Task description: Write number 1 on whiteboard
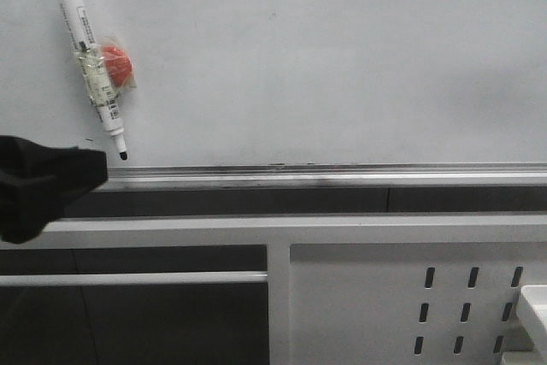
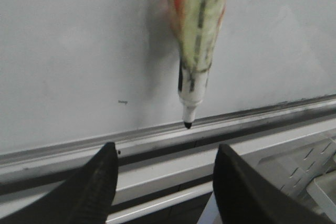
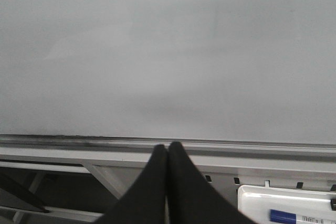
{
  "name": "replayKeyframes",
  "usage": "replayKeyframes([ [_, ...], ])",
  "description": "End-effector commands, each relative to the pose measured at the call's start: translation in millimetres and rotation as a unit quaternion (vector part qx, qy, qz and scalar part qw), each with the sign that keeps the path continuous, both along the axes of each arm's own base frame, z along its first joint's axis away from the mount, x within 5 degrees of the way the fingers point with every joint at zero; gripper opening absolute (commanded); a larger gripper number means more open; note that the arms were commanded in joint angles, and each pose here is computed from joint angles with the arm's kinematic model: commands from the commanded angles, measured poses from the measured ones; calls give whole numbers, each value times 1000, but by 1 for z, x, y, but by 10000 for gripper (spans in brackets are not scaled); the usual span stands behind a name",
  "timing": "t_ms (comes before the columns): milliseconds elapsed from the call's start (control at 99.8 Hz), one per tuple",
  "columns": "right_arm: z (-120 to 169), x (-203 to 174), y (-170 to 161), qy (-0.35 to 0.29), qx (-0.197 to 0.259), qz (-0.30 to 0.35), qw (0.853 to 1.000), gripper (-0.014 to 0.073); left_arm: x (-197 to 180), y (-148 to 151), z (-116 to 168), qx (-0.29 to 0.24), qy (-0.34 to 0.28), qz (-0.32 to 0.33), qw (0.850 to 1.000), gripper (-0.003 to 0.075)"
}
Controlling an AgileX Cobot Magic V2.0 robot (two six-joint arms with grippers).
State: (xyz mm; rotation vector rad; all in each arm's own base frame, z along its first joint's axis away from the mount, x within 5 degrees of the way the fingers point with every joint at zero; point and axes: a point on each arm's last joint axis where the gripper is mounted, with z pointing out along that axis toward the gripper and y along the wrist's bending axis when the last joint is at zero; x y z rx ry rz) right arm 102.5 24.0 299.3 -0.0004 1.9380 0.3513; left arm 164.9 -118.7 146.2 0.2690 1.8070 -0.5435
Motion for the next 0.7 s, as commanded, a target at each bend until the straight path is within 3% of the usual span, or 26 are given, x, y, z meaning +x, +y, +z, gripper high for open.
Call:
replayKeyframes([
  [0,12,4,-1,-36,3,-8,999,-57,9,-9,26,-80,-106,-3,991,365],
  [481,12,4,-1,-36,3,-8,999,-57,29,-21,45,-117,-143,19,983,356],
  [561,12,4,-1,-36,3,-8,999,-57,29,-21,45,-116,-143,19,983,232],
  [651,12,4,-1,-36,3,-8,999,-57,28,-21,44,-116,-142,19,983,-23],
  [691,12,4,-1,-35,3,-8,999,-57,29,-20,44,-116,-142,21,983,-17],
])
